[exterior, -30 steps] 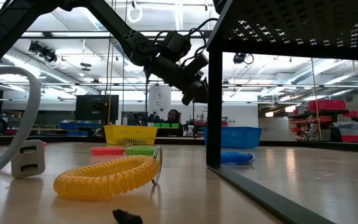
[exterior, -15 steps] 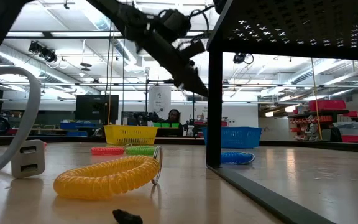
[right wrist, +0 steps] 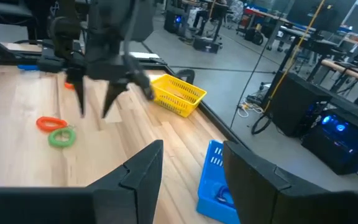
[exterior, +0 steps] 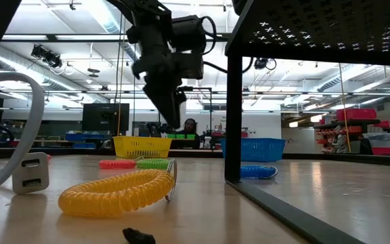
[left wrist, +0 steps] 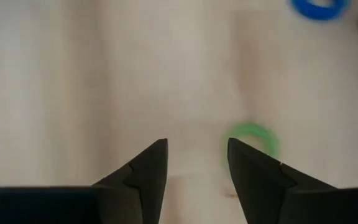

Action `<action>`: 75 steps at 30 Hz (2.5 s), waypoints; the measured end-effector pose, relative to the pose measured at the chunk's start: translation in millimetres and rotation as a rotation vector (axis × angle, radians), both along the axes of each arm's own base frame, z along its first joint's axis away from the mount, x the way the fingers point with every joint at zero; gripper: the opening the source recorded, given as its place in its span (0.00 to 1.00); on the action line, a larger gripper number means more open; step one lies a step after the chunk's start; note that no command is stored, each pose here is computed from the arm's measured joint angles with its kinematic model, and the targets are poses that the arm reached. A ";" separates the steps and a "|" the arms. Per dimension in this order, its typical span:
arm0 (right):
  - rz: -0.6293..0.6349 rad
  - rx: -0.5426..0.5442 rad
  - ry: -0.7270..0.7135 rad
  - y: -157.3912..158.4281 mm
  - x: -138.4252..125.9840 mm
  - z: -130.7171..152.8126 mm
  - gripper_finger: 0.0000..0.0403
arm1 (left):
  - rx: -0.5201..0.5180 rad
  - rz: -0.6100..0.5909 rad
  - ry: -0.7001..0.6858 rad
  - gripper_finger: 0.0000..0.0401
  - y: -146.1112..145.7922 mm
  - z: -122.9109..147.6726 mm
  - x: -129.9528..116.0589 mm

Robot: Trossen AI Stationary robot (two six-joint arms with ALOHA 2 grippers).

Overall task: Pick & Place Office Desk Supplies
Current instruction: Put the green spring keychain into the blue basket

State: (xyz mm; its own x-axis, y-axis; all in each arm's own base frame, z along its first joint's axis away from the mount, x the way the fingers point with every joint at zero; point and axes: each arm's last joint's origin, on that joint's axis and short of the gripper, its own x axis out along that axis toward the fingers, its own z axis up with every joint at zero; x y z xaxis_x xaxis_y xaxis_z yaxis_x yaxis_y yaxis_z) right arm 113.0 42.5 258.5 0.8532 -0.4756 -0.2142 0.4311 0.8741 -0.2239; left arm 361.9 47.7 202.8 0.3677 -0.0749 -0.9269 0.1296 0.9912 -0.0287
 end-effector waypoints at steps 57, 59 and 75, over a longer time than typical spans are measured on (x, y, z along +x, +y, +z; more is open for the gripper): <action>0.065 0.074 -0.013 -22.1 23.1 6.2 0.44 | 0.375 0.197 -0.558 0.02 2.1 88.0 6.7; 0.106 0.069 -0.040 -29.3 26.8 10.7 0.44 | 0.358 0.182 -0.637 0.02 11.9 94.3 9.6; 0.179 0.161 -0.221 -127.7 61.5 11.9 0.44 | 0.354 0.246 -1.019 0.02 90.1 106.6 20.7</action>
